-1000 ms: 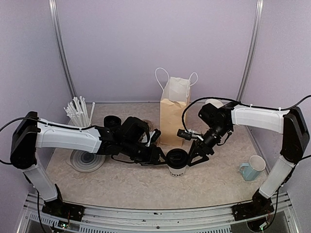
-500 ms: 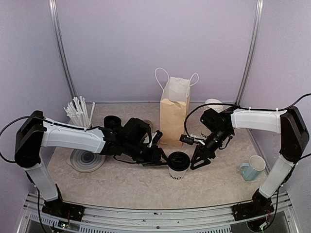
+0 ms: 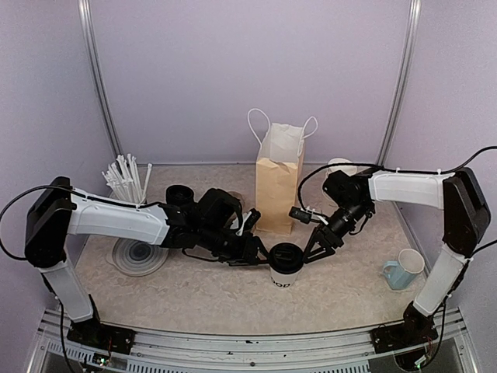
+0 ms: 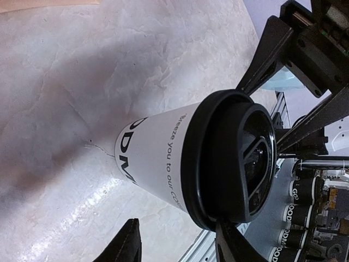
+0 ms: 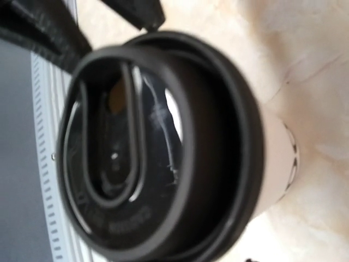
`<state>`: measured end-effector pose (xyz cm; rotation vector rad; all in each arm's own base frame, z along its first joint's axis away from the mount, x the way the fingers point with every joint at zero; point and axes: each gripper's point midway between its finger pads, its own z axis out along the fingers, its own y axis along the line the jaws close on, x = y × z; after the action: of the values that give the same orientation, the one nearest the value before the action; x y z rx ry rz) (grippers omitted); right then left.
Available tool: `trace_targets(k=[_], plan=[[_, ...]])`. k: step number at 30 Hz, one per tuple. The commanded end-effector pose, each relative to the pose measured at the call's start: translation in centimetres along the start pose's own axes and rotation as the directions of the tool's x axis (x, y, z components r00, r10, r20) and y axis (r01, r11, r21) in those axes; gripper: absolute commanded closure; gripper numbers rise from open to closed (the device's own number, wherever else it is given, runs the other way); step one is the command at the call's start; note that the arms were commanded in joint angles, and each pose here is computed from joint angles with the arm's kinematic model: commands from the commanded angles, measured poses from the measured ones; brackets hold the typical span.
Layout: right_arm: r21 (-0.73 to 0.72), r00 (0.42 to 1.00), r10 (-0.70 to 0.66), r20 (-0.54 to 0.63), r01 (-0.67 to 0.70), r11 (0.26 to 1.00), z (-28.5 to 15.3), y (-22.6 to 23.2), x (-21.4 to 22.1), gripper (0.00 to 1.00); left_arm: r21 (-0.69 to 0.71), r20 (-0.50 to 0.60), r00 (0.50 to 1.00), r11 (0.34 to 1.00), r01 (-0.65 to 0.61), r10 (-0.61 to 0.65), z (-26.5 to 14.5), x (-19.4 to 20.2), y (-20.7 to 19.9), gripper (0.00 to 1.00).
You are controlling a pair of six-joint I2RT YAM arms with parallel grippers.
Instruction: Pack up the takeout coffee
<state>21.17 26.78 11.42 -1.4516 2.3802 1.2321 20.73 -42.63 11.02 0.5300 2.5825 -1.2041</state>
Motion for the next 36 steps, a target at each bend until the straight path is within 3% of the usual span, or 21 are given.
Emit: trace_targets(k=[1,16,23,31,36], plan=[[-0.038,0.998,0.045,0.044,-0.043,0.998,-0.6,-0.5,-1.3,0.48,-0.013,-0.012,1.000,1.000,-0.006,0.006,0.4,-0.2,0.3,0.55],[-0.004,0.991,0.134,0.010,-0.134,0.991,0.5,-3.3,-0.4,0.59,-0.041,-0.046,0.999,0.999,0.024,-0.026,1.0,0.3,1.8,0.57],[0.068,0.981,0.185,-0.054,-0.181,0.981,1.7,-5.4,1.8,0.64,-0.309,-0.133,0.974,0.941,0.136,-0.184,1.7,3.9,9.1,0.61],[0.144,0.974,0.209,-0.091,-0.195,0.970,1.9,-6.8,3.1,0.66,-0.401,-0.205,0.942,0.901,0.167,-0.266,1.9,6.6,11.5,0.61],[0.176,0.973,0.210,-0.098,-0.191,0.966,1.8,-7.1,3.4,0.68,-0.476,-0.210,0.949,0.872,0.112,-0.236,2.1,7.4,12.6,0.62]])
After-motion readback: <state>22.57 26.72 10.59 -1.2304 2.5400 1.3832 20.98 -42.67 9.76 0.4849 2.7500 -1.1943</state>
